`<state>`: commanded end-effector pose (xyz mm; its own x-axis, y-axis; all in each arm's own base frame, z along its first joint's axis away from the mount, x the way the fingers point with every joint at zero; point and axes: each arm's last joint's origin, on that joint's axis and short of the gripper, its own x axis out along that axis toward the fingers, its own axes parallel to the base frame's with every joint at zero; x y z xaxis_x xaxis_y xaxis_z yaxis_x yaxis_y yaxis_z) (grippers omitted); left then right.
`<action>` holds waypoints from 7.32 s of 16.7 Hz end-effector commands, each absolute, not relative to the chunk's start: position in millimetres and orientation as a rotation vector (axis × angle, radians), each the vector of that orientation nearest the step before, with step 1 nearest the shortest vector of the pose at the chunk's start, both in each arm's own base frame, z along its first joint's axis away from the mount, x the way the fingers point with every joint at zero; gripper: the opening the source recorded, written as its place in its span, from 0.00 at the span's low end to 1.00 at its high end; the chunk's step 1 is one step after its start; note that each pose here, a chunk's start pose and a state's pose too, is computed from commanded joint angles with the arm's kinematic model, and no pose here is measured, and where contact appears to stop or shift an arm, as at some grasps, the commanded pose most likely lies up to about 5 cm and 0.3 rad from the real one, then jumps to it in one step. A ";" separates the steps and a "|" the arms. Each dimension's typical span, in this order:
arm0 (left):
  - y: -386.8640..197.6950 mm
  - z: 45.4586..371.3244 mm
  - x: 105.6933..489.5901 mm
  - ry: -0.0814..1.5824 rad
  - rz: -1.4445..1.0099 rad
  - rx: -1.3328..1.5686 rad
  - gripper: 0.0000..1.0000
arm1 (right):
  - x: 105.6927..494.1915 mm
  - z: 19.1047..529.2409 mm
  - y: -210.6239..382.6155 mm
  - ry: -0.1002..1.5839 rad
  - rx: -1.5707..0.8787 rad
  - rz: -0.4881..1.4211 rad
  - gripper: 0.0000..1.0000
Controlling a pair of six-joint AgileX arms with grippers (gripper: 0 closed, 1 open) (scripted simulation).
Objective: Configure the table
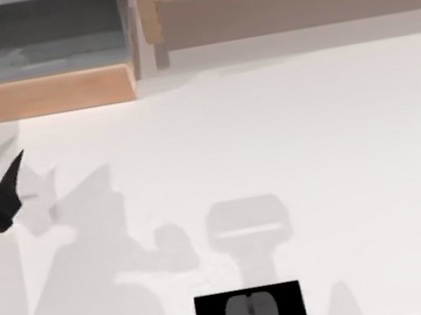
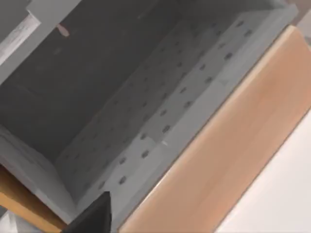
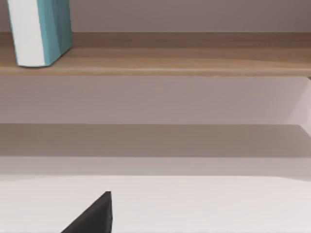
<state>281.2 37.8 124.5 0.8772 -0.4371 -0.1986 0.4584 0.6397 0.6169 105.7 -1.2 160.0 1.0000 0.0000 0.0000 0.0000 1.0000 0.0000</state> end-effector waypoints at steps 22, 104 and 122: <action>174.2 95.4 249.3 -0.016 -0.015 1.571 1.00 | 105.7 160.0 -1.2 0.000 0.000 0.000 1.00; 174.1 89.4 439.2 0.014 -0.026 1.547 1.00 | 105.7 160.0 -1.2 0.000 0.000 0.000 1.00; 176.9 76.8 394.5 0.051 -0.051 1.525 1.00 | 105.7 160.0 -1.2 0.000 0.000 0.000 1.00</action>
